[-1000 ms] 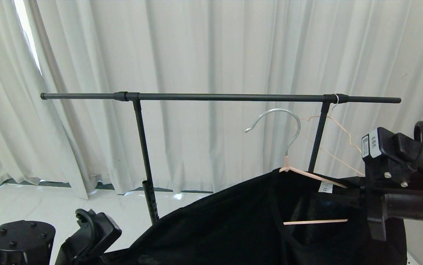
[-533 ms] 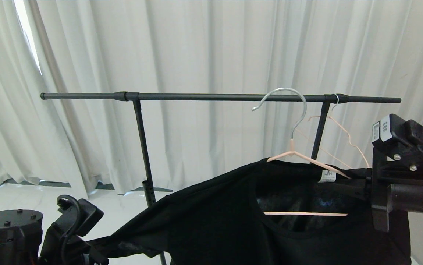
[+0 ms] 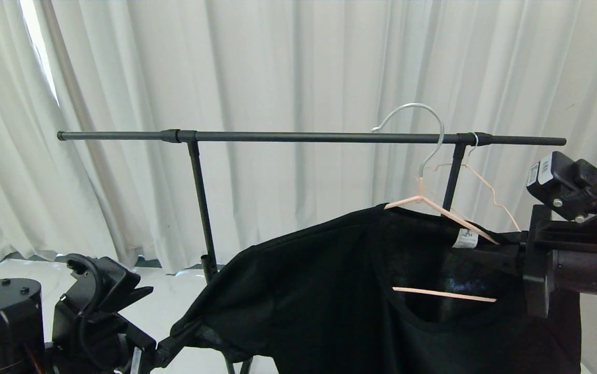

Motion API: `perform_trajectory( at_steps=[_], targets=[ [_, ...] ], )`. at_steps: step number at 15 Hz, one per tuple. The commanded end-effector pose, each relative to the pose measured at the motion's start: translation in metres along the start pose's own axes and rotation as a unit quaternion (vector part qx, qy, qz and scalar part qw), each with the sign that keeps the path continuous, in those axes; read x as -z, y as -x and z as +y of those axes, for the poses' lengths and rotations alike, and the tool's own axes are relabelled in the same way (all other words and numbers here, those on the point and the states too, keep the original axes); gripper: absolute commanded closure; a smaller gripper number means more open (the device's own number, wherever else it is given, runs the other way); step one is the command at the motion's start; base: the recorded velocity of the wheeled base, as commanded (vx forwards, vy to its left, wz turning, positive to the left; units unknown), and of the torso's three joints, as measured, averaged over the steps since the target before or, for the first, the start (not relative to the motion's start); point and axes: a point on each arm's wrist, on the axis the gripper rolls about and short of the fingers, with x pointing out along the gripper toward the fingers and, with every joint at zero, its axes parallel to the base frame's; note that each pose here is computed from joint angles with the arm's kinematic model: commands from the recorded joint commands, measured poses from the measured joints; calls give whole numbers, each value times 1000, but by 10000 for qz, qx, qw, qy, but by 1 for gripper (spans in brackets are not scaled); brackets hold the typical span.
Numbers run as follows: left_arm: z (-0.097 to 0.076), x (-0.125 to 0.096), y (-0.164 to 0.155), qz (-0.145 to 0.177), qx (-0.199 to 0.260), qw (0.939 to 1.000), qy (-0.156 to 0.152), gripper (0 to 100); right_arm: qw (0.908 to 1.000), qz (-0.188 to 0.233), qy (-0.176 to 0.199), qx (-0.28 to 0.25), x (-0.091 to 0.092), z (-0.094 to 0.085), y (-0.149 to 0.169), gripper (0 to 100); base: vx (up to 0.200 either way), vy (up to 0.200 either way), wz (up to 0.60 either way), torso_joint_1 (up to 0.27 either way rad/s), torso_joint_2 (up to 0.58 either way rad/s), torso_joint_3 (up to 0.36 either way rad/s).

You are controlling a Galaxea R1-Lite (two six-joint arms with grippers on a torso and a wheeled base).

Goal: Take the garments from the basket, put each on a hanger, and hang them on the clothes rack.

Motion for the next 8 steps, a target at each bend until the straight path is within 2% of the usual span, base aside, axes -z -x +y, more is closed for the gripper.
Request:
perform_trajectory(
  at_steps=[1,4,5,6,8],
  targets=[
    [-5,-14,8,-485,102,9987,-154,0,9978,74,-423,509,1,-12,3,100,0,0,0,0,0,0],
    [-1,-20,9,-577,-140,9982,-71,0,9911,240,-713,1095,9,-29,7,100,0,0,0,0,0,0],
    [2,-24,8,-612,-302,9976,67,0,9876,338,-805,1307,13,-36,7,100,0,0,0,0,0,0],
    [3,-26,8,-667,-313,9971,200,0,9843,425,-872,1477,16,-42,7,100,0,0,0,0,0,0],
    [3,-26,8,-668,-305,9971,210,0,9764,703,-948,1811,23,-50,-3,100,0,0,0,0,0,0]
  ],
)
